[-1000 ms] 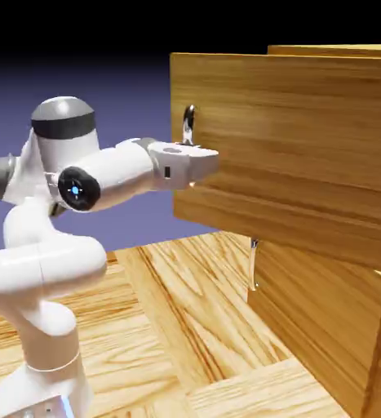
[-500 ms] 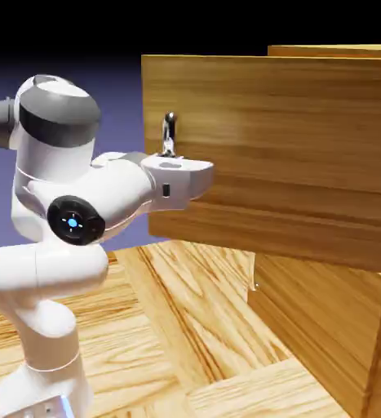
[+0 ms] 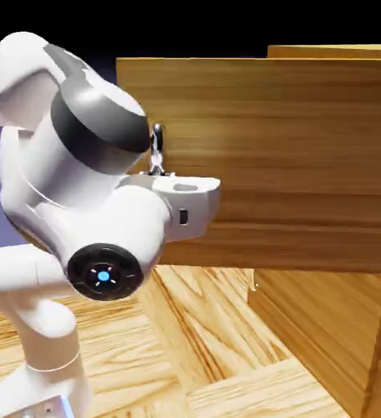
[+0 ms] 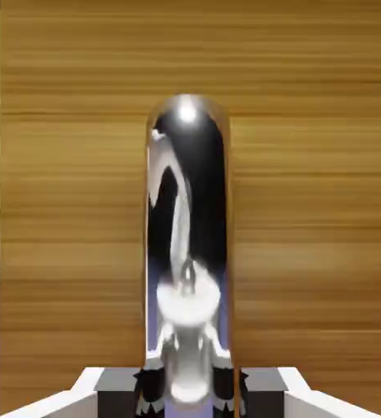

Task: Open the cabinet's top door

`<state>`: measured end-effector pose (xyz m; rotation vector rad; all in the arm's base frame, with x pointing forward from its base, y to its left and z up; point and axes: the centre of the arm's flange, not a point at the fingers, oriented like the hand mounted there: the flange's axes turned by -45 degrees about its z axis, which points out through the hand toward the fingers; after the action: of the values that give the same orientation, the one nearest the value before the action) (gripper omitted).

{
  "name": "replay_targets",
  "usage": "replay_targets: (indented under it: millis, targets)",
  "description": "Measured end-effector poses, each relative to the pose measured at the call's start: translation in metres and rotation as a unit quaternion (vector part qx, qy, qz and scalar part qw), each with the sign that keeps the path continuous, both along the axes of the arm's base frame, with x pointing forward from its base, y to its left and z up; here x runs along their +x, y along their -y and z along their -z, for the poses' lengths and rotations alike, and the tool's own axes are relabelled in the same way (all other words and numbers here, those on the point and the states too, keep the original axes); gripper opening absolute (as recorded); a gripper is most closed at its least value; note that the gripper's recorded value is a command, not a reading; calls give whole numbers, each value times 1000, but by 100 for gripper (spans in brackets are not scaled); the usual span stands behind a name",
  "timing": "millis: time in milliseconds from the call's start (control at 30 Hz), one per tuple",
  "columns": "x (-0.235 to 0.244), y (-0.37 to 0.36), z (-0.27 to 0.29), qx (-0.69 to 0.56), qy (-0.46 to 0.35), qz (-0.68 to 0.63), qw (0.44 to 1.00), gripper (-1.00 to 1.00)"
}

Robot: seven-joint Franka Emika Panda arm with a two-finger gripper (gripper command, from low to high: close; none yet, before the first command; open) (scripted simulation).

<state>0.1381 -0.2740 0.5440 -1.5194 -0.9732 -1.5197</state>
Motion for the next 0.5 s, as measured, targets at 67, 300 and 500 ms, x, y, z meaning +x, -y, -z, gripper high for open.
replay_targets:
  millis: [67, 300, 500]
  targets:
    - [-1, 18, 0, 0, 0, -21, 1000, -100]
    - [2, 78, 0, 0, 0, -94, 996, -100]
    - [10, 129, 22, 18, -7, -140, 990, -100]
